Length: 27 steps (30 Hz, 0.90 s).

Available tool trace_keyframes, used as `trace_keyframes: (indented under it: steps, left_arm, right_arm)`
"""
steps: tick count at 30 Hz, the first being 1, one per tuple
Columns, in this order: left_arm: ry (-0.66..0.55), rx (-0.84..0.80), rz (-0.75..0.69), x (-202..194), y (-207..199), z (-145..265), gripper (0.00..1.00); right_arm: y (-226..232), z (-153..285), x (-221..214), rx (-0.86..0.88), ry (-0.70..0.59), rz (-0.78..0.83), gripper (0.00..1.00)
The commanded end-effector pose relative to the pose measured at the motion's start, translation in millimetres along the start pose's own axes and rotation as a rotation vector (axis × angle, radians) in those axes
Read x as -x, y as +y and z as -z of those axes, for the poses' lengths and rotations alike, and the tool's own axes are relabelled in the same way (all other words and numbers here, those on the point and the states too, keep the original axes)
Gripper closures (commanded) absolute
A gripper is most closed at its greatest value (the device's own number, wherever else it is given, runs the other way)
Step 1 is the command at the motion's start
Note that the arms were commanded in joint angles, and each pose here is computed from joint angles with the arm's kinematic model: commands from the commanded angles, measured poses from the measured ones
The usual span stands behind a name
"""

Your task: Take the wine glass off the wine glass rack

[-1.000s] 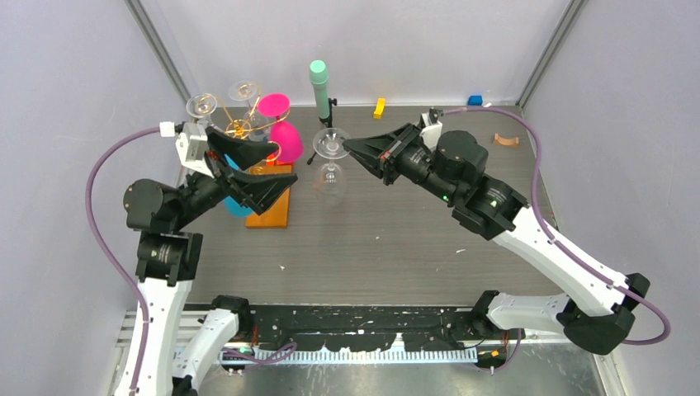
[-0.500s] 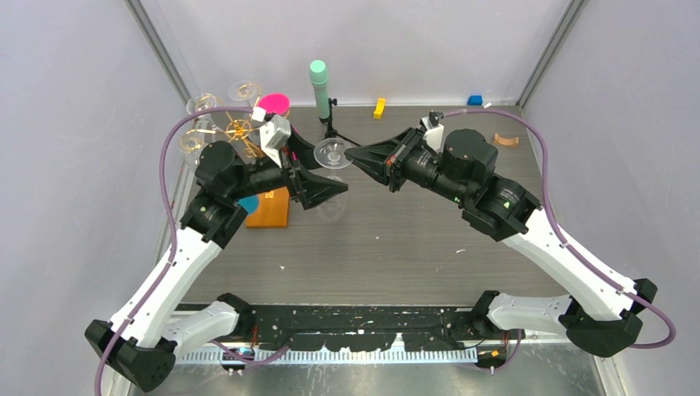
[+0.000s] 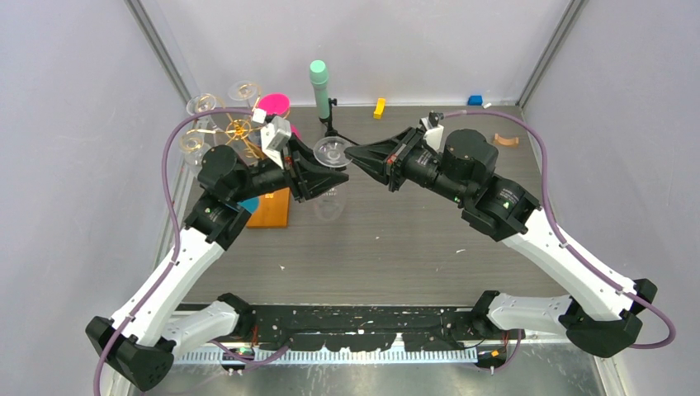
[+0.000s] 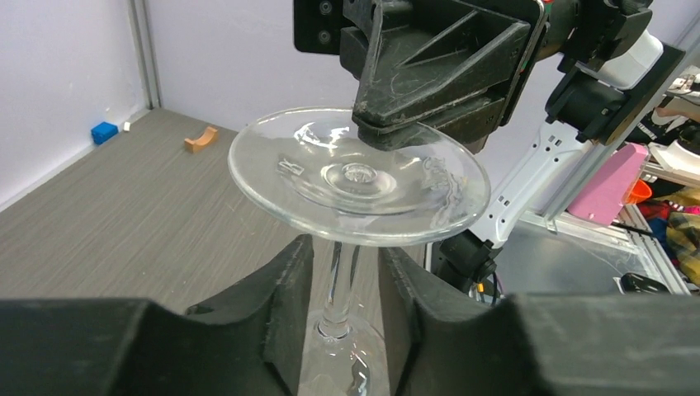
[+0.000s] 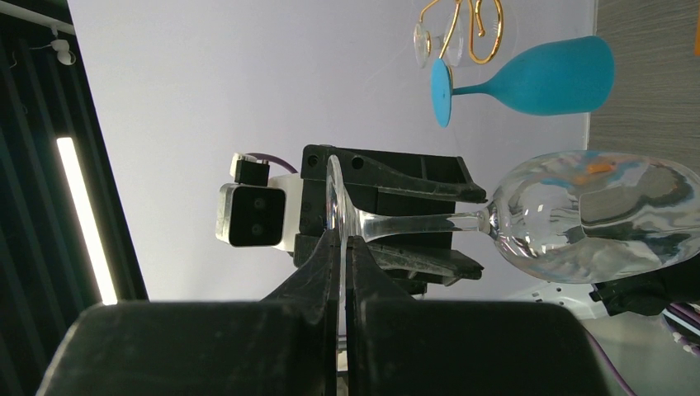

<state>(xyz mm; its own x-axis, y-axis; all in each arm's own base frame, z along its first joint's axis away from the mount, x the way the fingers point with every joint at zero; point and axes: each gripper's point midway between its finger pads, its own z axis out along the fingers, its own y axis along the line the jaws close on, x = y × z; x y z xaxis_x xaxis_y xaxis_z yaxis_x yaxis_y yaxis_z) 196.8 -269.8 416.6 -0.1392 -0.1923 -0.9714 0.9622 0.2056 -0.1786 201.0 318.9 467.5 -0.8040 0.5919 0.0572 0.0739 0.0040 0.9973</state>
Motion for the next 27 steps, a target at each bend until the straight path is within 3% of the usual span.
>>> trace_keyframes:
  steps: [1, 2, 3, 9, 11, 12, 13, 14, 16, 22, 27]
  left_arm:
    - [-0.051, -0.04, -0.048, 17.5, -6.8, -5.4, 0.83]
    - [-0.037, -0.055, -0.05, 16.4, -8.7, -5.9, 0.95]
    - [-0.019, -0.058, -0.057, 14.3, -9.3, -5.3, 1.0]
    - [-0.032, -0.046, -0.102, 16.4, -8.8, -2.6, 1.0]
    - [-0.056, -0.018, -0.1, 21.1, -4.6, -3.2, 1.0]
    - [-0.07, 0.004, -0.097, 24.2, -1.5, -3.3, 1.0]
    - [-0.086, 0.034, -0.092, 27.9, 2.7, -3.0, 1.0]
    - [-0.105, 0.065, -0.086, 32.4, 6.5, -2.2, 1.0]
    - [-0.141, 0.133, -0.071, 39.3, 15.6, 0.4, 1.0]
    - [-0.333, 0.391, 0.025, 73.0, 50.6, 18.1, 1.0]
    - [-0.514, 0.527, 0.266, 102.8, 65.5, 35.1, 1.0]
  right_arm:
    - [45.3, 20.4, -3.3, 0.169, 0.007, 0.001, 1.0]
    - [46.1, 20.6, -3.8, 0.174, 0.009, 0.007, 1.0]
    - [47.1, 20.5, -4.6, 0.179, 0.013, 0.011, 1.0]
    - [44.1, 20.6, -5.6, 0.19, 0.014, 0.096, 0.98]
    - [41.2, 21.4, -3.2, 0.188, -0.002, 0.118, 0.79]
    - [38.5, 22.1, -1.9, 0.185, -0.009, 0.125, 0.59]
    - [36.4, 21.9, 2.1, 0.182, -0.033, 0.136, 0.47]
    - [32.3, 24.2, 5.1, 0.178, -0.049, 0.145, 0.29]
    - [24.1, 27.0, 19.3, 0.167, -0.131, 0.172, 0.15]
    - [7.4, 45.5, 42.4, 0.16, -0.266, 0.232, 0.12]
    - [-20.0, 51.7, 47.2, 0.114, -0.285, 0.318, 0.08]
